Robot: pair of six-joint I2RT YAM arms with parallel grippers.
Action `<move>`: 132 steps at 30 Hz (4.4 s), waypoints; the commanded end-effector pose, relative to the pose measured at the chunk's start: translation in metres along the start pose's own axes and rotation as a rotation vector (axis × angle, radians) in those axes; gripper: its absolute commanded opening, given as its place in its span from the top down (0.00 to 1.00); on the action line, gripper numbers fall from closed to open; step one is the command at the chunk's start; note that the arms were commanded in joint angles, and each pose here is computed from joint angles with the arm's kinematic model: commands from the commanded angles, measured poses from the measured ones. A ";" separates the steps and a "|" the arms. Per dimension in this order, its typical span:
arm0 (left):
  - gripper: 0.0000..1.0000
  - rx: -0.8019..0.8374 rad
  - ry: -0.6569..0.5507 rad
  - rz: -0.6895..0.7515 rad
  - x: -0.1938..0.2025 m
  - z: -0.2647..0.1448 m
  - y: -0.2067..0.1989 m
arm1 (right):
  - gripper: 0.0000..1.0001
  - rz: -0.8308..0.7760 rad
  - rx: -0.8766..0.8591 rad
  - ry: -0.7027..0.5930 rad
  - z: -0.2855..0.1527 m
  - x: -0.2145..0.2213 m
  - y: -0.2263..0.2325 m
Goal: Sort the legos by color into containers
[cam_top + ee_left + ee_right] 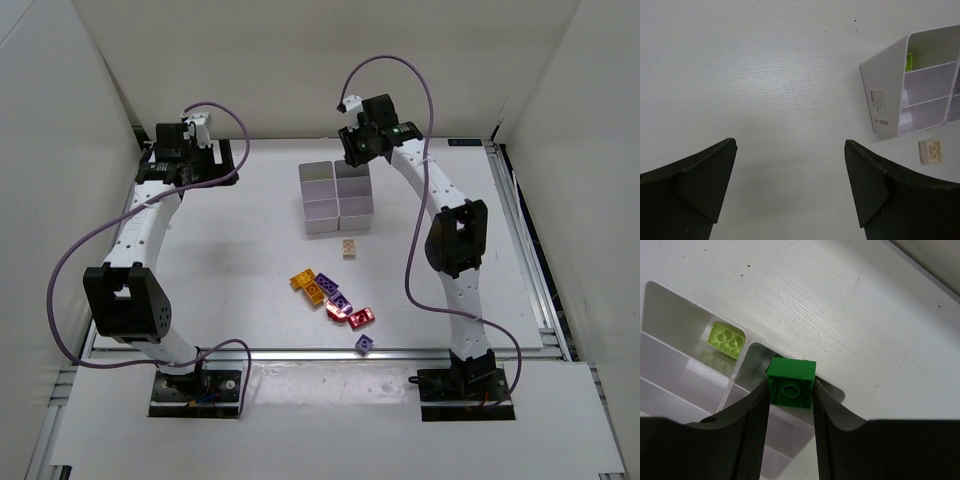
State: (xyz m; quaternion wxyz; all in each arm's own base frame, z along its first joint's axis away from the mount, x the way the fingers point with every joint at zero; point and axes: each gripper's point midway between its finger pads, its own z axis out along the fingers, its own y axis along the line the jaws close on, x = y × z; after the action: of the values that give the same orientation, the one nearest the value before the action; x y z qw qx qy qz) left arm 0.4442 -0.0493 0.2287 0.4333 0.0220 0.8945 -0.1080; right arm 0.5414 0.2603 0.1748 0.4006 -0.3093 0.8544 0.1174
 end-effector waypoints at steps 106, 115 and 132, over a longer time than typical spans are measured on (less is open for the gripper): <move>0.01 -0.126 -0.063 -0.007 0.015 -0.032 0.015 | 0.72 0.380 0.196 0.265 -0.019 0.182 0.123; 0.01 -0.084 -0.072 -0.017 0.011 -0.031 0.007 | 0.87 0.367 0.190 0.170 -0.086 0.144 0.117; 0.00 -0.035 -0.085 -0.027 -0.007 -0.020 -0.004 | 0.91 0.318 0.247 0.028 -0.094 0.085 0.076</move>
State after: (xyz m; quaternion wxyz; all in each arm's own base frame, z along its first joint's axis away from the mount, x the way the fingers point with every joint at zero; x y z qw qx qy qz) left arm 0.4267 -0.0437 0.2192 0.4398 -0.0089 0.8936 -0.0896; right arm 0.3731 0.2391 0.1635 0.3835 -0.1311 0.9114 0.0708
